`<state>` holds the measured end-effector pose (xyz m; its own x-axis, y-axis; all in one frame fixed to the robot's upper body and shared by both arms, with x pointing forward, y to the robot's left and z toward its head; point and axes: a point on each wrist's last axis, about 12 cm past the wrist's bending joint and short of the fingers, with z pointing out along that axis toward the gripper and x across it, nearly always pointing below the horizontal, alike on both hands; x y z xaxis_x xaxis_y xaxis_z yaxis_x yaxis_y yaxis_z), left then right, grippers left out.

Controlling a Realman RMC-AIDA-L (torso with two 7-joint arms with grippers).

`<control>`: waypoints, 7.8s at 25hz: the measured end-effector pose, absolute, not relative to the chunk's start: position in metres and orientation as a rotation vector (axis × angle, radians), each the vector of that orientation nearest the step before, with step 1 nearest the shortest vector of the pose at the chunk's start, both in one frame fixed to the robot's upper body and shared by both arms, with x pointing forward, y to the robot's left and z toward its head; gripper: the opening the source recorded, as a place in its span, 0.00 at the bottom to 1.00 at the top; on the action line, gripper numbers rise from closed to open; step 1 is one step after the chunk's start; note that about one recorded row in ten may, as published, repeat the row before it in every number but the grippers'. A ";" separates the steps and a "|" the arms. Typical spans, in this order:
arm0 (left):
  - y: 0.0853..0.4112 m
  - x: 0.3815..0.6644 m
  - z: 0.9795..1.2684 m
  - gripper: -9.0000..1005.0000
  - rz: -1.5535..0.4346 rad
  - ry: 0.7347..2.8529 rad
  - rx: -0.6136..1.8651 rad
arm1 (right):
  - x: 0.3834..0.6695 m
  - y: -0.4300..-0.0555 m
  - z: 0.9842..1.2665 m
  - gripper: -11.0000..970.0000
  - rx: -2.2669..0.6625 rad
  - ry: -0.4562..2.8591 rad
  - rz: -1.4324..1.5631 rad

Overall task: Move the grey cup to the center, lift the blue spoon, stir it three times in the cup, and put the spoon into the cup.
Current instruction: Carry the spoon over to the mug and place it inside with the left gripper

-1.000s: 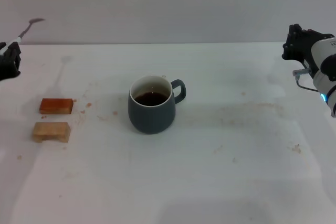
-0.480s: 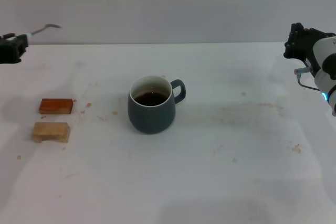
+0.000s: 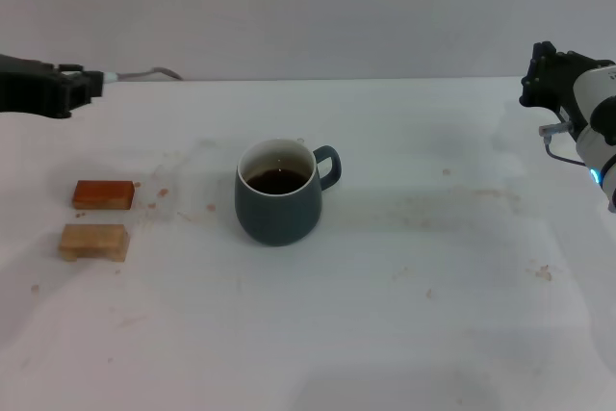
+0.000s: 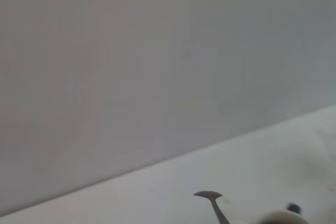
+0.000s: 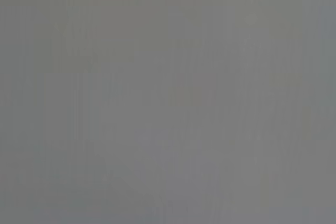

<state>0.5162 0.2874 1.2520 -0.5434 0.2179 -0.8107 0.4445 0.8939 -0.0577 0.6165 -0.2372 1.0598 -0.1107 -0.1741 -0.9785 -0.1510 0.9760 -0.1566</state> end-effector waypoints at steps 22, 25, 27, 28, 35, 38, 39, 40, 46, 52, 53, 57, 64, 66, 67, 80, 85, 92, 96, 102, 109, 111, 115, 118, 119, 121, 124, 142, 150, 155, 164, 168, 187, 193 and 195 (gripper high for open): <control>0.233 0.541 1.266 0.19 -0.341 2.253 0.872 | 0.613 -0.234 1.059 0.04 -0.249 1.687 -0.006; 0.227 0.549 1.263 0.19 -0.331 2.270 0.909 | 0.612 -0.234 1.058 0.04 -0.247 1.688 -0.006; 0.222 0.553 1.262 0.19 -0.333 2.277 0.934 | 0.611 -0.235 1.058 0.04 -0.244 1.689 -0.006; 0.222 0.553 1.262 0.19 -0.333 2.277 0.934 | 0.611 -0.235 1.058 0.04 -0.242 1.689 -0.006; 0.206 0.567 1.254 0.19 -0.325 2.304 1.039 | 0.610 -0.236 1.057 0.04 -0.239 1.688 -0.004; 0.204 0.571 1.251 0.19 -0.327 2.313 1.061 | 0.609 -0.235 1.057 0.04 -0.237 1.686 -0.003; 0.203 0.573 1.249 0.19 -0.326 2.320 1.074 | 0.609 -0.236 1.057 0.04 -0.237 1.687 -0.003; 0.202 0.574 1.248 0.19 -0.323 2.324 1.088 | 0.609 -0.236 1.057 0.04 -0.237 1.687 -0.003; 0.200 0.582 1.242 0.19 -0.313 2.338 1.146 | 0.607 -0.236 1.057 0.04 -0.234 1.687 0.000; 0.199 0.587 1.233 0.19 -0.315 2.337 1.202 | 0.603 -0.236 1.057 0.04 -0.220 1.688 0.013; 0.199 0.587 1.233 0.19 -0.315 2.337 1.202 | 0.603 -0.236 1.057 0.04 -0.220 1.688 0.013; 0.196 0.592 1.226 0.19 -0.324 2.333 1.235 | 0.602 -0.235 1.057 0.04 -0.240 1.689 0.001; 0.186 0.599 1.223 0.19 -0.331 2.310 1.279 | 0.601 -0.234 1.057 0.04 -0.235 1.692 0.007; 0.185 0.600 1.222 0.19 -0.332 2.307 1.284 | 0.600 -0.234 1.057 0.04 -0.234 1.691 0.008; 0.183 0.602 1.221 0.19 -0.335 2.301 1.290 | 0.599 -0.234 1.056 0.04 -0.233 1.693 0.009; 0.168 0.609 1.218 0.19 -0.343 2.254 1.308 | 0.595 -0.235 1.055 0.04 -0.228 1.691 0.013; 0.163 0.615 1.211 0.19 -0.336 2.239 1.306 | 0.595 -0.236 1.055 0.04 -0.226 1.689 0.012; 0.166 0.623 1.211 0.19 -0.281 2.209 1.274 | 0.594 -0.237 1.056 0.04 -0.223 1.686 0.011; 0.170 0.624 1.209 0.19 -0.265 2.218 1.267 | 0.594 -0.237 1.057 0.04 -0.220 1.682 0.014; 0.178 0.624 1.204 0.19 -0.234 2.241 1.266 | 0.593 -0.236 1.057 0.04 -0.233 1.678 0.002; 0.189 0.619 1.197 0.19 -0.218 2.301 1.277 | 0.592 -0.236 1.059 0.04 -0.231 1.672 0.006; 0.191 0.615 1.195 0.19 -0.227 2.318 1.290 | 0.592 -0.236 1.059 0.04 -0.231 1.673 0.005; 0.192 0.611 1.195 0.19 -0.241 2.331 1.305 | 0.592 -0.236 1.059 0.04 -0.234 1.674 0.005; 0.192 0.609 1.197 0.19 -0.250 2.329 1.312 | 0.592 -0.235 1.058 0.04 -0.238 1.675 0.007; 0.192 0.609 1.197 0.19 -0.250 2.329 1.312 | 0.592 -0.234 1.058 0.04 -0.241 1.675 0.008; 0.184 0.603 1.204 0.19 -0.331 2.287 1.330 | 0.591 -0.233 1.058 0.04 -0.248 1.676 0.010; 0.180 0.603 1.206 0.19 -0.344 2.272 1.338 | 0.590 -0.232 1.057 0.04 -0.251 1.678 0.012; 0.163 0.617 1.203 0.15 -0.309 2.172 1.289 | 0.586 -0.233 1.056 0.04 -0.238 1.678 0.017; 0.171 0.616 1.202 0.14 -0.296 2.192 1.279 | 0.586 -0.233 1.057 0.04 -0.238 1.675 0.017; 0.177 0.612 1.203 0.14 -0.288 2.227 1.303 | 0.586 -0.233 1.057 0.04 -0.238 1.674 0.017; 0.168 0.602 1.203 0.14 -0.353 2.220 1.341 | 0.587 -0.232 1.057 0.04 -0.247 1.672 0.020; 0.157 0.601 1.204 0.14 -0.394 2.178 1.355 | 0.587 -0.231 1.058 0.04 -0.248 1.670 0.022; 0.158 0.620 1.199 0.14 -0.264 2.106 1.283 | 0.586 -0.232 1.058 0.04 -0.245 1.671 0.021; 0.165 0.617 1.197 0.14 -0.250 2.154 1.294 | 0.586 -0.232 1.058 0.04 -0.245 1.671 0.022; 0.168 0.616 1.197 0.14 -0.251 2.172 1.296 | 0.587 -0.231 1.058 0.04 -0.246 1.670 0.022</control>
<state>0.6162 0.1683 1.1973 -0.3507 0.7394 -0.5747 0.8510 0.5078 0.1341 0.5869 -0.2314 1.0581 -0.0930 -0.1478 -0.9846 -0.1740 0.9761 -0.1301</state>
